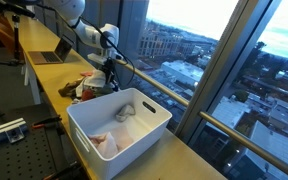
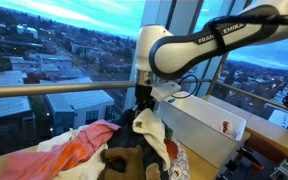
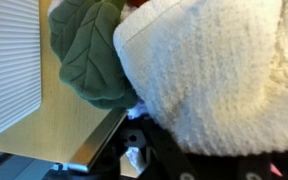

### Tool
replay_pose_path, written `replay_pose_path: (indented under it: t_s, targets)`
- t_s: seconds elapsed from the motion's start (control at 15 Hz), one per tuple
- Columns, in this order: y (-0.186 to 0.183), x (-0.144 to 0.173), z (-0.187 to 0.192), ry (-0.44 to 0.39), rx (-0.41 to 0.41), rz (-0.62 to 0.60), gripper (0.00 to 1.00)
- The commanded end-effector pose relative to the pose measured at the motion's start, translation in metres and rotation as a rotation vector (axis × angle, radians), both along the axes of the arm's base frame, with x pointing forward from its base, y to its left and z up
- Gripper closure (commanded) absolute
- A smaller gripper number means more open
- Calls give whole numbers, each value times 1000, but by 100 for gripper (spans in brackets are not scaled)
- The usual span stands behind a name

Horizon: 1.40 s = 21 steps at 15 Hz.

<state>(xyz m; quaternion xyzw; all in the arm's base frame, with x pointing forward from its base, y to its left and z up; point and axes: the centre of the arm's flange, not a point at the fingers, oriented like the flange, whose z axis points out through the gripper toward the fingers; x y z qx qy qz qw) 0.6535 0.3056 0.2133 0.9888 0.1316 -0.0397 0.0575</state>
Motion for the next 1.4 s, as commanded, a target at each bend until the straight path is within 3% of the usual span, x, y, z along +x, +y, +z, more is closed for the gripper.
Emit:
replay_pose_path:
  t_s: [0.0, 0.6, 1.0, 1.33]
  targets:
    - [-23, -34, 76, -53, 29, 36, 100]
    - [-57, -98, 250, -239, 20, 38, 100]
    - [-134, -130, 364, -383, -10, -62, 100]
    - [-232, -145, 458, -438, -127, -191, 100]
